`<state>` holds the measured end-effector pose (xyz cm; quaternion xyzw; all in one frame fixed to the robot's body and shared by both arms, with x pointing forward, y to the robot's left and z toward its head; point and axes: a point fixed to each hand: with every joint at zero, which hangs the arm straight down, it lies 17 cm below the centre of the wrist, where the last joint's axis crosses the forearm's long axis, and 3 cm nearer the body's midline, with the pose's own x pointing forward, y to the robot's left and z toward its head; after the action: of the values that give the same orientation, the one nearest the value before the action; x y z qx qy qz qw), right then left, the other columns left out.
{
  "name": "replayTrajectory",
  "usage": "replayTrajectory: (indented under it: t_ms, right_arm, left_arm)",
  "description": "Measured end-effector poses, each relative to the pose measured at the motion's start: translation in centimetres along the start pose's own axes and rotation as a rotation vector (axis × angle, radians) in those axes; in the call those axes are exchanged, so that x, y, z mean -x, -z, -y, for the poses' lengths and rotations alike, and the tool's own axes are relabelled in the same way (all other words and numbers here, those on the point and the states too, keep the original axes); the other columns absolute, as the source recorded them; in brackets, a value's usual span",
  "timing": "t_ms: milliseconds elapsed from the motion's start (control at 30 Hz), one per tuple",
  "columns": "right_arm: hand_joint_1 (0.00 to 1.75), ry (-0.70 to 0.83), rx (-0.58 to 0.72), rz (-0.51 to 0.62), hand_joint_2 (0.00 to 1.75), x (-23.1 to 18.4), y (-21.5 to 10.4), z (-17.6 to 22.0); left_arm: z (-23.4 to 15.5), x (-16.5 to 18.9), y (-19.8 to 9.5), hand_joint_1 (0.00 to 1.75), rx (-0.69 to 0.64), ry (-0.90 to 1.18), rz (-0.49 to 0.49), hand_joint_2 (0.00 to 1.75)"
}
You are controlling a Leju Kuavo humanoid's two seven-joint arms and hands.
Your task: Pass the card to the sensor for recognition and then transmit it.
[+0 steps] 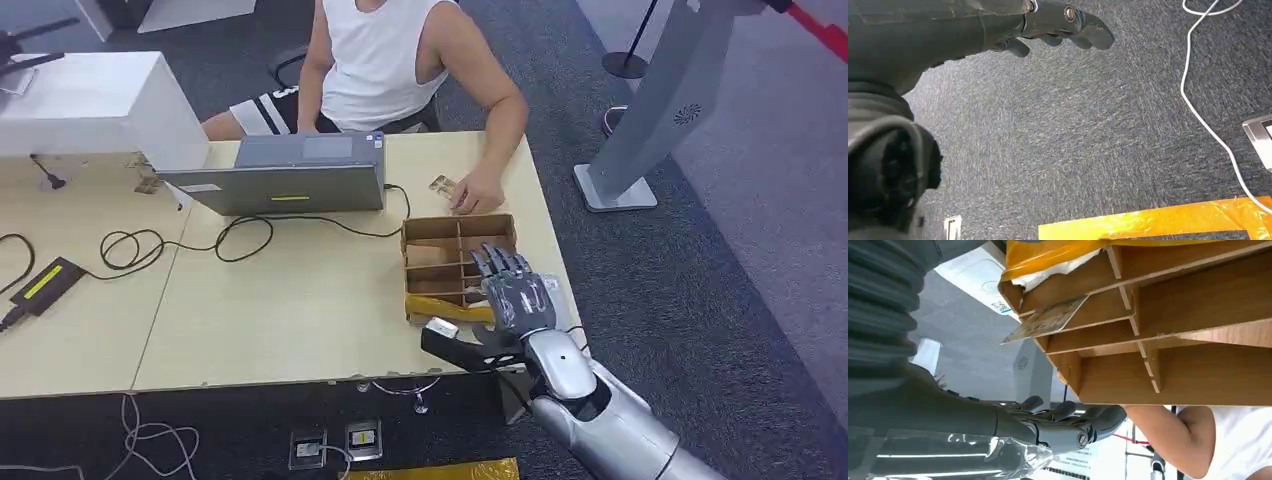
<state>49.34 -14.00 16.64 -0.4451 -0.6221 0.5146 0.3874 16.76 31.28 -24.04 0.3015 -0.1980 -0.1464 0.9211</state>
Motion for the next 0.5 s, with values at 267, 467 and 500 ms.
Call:
replayTrajectory:
  t_ms: [267,467,500]
  right_arm:
    - [0.00,-0.005,-0.012,-0.007,1.75,0.22,0.06,-0.54]
    - [0.00,-0.006,-0.018,-0.017,1.75,0.63,0.14,-0.84]
    - [0.00,-0.003,-0.017,-0.019,1.75,0.70,0.18,-0.86]
  left_arm:
    - [0.00,0.00,0.00,0.00,0.000,0.000,0.000,0.00]
    - [-0.02,-0.02,0.01,0.00,0.000,0.004,0.003,0.00]
    - [-0.01,-0.03,0.00,0.00,-0.001,0.006,0.004,0.00]
